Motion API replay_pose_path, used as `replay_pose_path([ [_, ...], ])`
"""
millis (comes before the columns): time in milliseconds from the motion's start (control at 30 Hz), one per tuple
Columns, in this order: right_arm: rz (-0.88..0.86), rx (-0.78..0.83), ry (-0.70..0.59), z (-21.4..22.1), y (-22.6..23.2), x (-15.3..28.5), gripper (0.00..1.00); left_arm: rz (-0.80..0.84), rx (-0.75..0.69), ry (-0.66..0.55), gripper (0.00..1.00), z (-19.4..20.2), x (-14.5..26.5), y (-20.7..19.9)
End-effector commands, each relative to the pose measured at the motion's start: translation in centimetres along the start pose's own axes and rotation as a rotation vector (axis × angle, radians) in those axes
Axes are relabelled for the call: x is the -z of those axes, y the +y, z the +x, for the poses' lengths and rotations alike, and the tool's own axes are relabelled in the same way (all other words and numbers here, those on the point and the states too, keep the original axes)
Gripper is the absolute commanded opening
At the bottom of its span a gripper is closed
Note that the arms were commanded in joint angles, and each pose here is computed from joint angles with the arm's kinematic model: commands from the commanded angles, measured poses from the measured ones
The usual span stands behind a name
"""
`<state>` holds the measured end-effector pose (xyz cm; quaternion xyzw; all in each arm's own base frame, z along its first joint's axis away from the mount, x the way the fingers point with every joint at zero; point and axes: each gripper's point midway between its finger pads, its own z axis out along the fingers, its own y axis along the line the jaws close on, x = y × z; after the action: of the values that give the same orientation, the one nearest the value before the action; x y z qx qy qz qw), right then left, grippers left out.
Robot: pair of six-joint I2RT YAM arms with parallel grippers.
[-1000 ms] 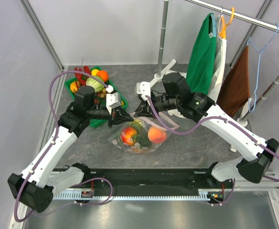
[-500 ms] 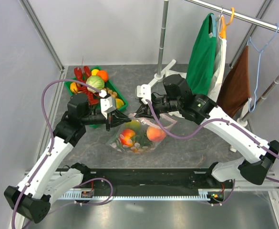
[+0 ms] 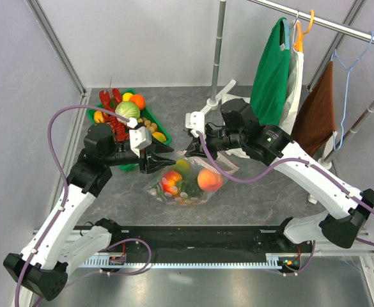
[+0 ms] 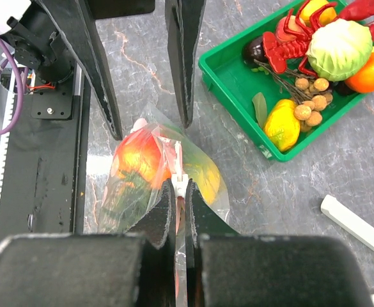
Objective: Place the food in the zip-top bag and seal the zipper
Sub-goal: Zip the zipper food storage bag at the center of the board.
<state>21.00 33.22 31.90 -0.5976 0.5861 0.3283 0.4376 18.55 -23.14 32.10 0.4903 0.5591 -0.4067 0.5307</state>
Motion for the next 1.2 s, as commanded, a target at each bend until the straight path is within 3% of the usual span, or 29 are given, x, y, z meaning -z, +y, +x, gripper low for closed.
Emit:
replay_pose_path([
  [0, -0.008, 0.015, -0.040, -1.8, 0.0, 0.4, 0.00, 0.021, -0.080, -0.016, 0.50, -1.8, 0.1, 0.0],
  [367, -0.011, 0.020, -0.083, -3.5, -0.3, 0.3, 0.00, 0.034, -0.118, 0.056, 0.48, -0.8, -1.0, 1.6],
  [500, -0.019, 0.023, -0.086, -3.7, -0.1, 0.1, 0.00, 0.015, -0.097, 0.057, 0.26, -1.0, -1.1, 2.0],
  [667, -0.018, 0.021, -0.064, -2.9, 0.0, -0.1, 0.00, 0.005, -0.073, 0.038, 0.14, -2.0, -1.1, 1.9],
  [700, -0.018, 0.022, -0.060, -2.7, 0.0, -0.2, 0.00, 0.003, -0.063, 0.032, 0.02, -2.4, -1.0, 1.9],
  [1167, 0.024, 0.024, 0.059, 1.5, 0.6, 1.0, 0.00, -0.109, -0.047, -0.026, 0.02, -4.2, 0.3, 2.4],
])
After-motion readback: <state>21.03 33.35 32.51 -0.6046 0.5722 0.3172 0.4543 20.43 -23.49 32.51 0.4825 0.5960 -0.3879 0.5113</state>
